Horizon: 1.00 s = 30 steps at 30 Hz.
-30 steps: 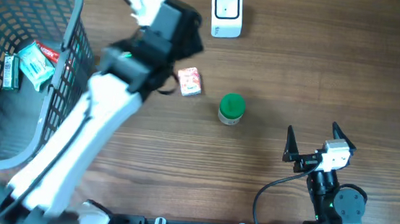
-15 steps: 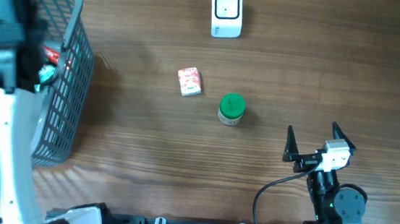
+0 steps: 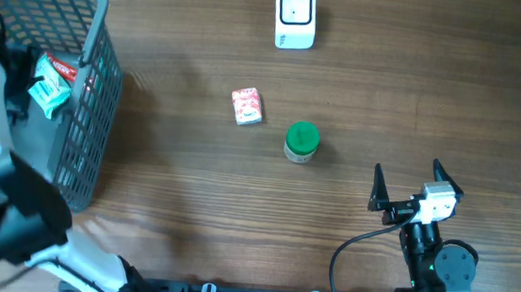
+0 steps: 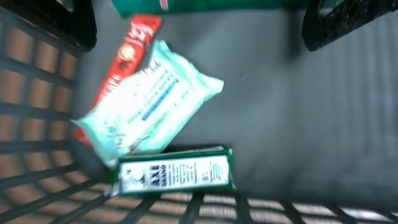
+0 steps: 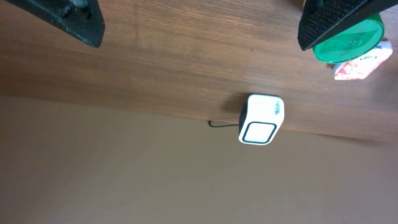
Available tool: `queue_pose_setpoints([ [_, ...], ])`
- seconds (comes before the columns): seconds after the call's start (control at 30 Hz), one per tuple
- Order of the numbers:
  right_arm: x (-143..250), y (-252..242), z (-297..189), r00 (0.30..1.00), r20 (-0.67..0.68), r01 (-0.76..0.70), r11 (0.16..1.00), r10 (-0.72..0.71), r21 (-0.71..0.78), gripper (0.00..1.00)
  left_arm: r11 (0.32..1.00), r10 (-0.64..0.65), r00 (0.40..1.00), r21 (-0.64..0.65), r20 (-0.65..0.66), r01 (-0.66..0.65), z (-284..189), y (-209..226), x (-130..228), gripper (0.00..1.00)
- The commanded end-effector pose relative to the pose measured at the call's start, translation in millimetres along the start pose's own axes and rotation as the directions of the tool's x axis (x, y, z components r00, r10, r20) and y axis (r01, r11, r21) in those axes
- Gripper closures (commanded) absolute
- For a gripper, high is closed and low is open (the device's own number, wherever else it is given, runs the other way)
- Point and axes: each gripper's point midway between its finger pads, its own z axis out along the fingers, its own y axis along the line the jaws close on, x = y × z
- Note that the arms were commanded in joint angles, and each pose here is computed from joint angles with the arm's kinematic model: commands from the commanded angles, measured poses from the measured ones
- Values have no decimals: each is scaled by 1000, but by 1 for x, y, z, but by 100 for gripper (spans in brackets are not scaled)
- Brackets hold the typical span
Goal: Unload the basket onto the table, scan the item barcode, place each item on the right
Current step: 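Reach left gripper into basket and grasp the tissue-wipe pack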
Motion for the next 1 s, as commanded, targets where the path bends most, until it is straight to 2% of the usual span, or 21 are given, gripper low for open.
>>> queue_pose_setpoints([
  [0.0, -1, -1, 0, 1000, 3, 6, 1000, -6, 7, 0, 999, -1, 999, -37, -44, -1, 40, -5, 11, 0],
  [0.2, -1, -1, 0, 1000, 3, 6, 1000, -6, 7, 0, 999, 9, 998, -40, -66, -12, 80, -17, 20, 0],
  [0.57, -1, -1, 0, 1000, 3, 6, 1000, -6, 7, 0, 993, 60, 992, -95, -114, -71, 126, -18, 52, 1],
  [0.6, -1, -1, 0, 1000, 3, 6, 1000, -6, 7, 0, 991, 71, 990, -102, -122, -83, 128, -18, 56, 25],
  [0.63, -1, -1, 0, 1000, 3, 6, 1000, -6, 7, 0, 988, 102, 986, -99, -130, -115, 129, -19, 60, 69],
  [0.67, -1, -1, 0, 1000, 3, 6, 1000, -6, 7, 0, 984, 137, 981, -93, -134, -150, 129, -20, 62, 91],
  [0.7, -1, -1, 0, 1000, 3, 6, 1000, -6, 7, 0, 982, 155, 979, -90, -136, -168, 128, -21, 64, 96],
  [0.83, -1, -1, 0, 1000, 3, 5, 1000, -5, 7, 0, 970, 222, 966, -66, -130, -232, 118, -25, 62, 96],
  [0.97, -1, -1, 0, 1000, 3, 6, 1000, -6, 7, 1, 979, 202, 975, -21, -89, -205, 81, -29, 45, 96],
])
